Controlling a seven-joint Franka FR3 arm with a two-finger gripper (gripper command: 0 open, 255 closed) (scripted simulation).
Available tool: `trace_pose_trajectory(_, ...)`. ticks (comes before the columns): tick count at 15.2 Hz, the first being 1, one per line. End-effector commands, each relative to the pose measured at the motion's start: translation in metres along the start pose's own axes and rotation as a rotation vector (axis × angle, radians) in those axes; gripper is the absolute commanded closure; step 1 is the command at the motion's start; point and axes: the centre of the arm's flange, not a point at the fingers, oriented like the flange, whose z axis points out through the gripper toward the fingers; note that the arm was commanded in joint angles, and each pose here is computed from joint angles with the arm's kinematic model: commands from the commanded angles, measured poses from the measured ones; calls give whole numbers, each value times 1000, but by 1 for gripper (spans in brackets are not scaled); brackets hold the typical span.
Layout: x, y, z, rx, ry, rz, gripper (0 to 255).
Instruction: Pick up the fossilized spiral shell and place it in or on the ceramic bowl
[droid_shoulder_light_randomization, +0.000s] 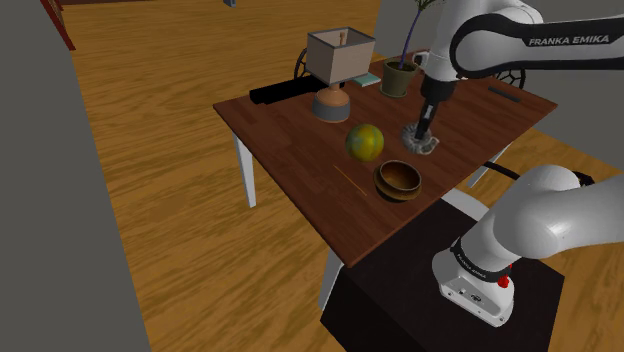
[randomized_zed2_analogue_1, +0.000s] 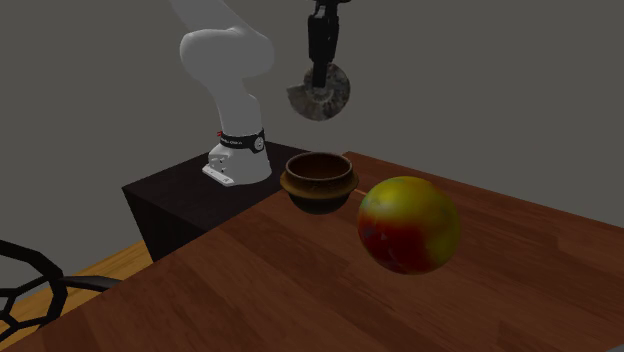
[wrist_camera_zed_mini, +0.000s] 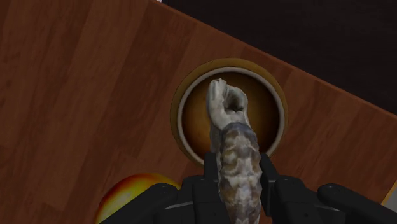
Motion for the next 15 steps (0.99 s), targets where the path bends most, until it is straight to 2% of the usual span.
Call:
trace_pose_trajectory(1,0,-7,8,0,-1,1,255)
trace_pose_trajectory(15,6,-9,82,0,-1,1,255)
